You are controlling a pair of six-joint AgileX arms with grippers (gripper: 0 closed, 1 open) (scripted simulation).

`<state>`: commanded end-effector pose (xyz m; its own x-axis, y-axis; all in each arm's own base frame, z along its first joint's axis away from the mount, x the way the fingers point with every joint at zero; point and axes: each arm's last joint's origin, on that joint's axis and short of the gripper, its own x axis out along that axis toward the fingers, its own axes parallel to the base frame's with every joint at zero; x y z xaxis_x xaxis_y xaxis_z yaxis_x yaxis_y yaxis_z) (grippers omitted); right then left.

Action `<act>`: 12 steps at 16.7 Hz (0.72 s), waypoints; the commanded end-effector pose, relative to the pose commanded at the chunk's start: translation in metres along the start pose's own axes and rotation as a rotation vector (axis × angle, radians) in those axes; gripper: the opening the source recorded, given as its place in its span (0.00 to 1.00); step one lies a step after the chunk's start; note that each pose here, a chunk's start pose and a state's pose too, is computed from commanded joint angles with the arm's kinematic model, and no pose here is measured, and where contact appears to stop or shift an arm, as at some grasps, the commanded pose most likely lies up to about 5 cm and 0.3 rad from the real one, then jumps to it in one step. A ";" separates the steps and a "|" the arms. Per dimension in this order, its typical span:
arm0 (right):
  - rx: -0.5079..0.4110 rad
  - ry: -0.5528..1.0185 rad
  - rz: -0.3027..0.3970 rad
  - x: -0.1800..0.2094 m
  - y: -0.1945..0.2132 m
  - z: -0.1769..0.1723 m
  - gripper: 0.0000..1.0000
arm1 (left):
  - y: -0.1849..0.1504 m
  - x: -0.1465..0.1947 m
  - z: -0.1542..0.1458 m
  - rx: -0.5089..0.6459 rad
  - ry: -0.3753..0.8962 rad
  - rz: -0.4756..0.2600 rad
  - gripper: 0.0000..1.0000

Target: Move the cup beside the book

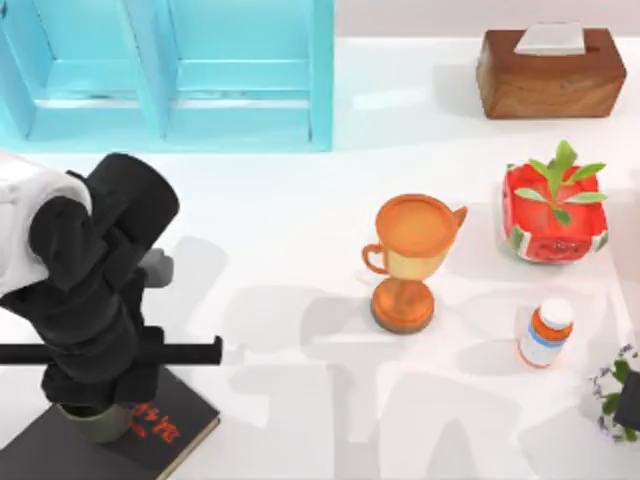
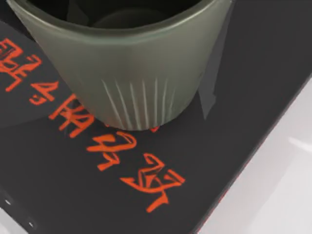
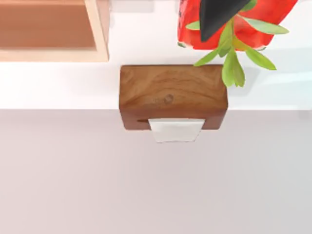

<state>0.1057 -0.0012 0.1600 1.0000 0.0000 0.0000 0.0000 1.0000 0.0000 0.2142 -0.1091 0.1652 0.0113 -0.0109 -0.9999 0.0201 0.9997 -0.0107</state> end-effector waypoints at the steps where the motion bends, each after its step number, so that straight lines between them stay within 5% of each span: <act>1: 0.000 0.000 0.000 0.000 0.000 0.000 1.00 | 0.000 0.000 0.000 0.000 0.000 0.000 0.08; 12: 0.000 0.000 0.000 0.000 0.000 0.000 1.00 | 0.000 0.000 0.000 0.000 0.000 0.000 0.90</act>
<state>0.1057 -0.0012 0.1600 1.0000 0.0000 0.0000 0.0000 1.0000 0.0000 0.2142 -0.1091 0.1652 0.0113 -0.0109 -0.9999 0.0201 0.9997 -0.0107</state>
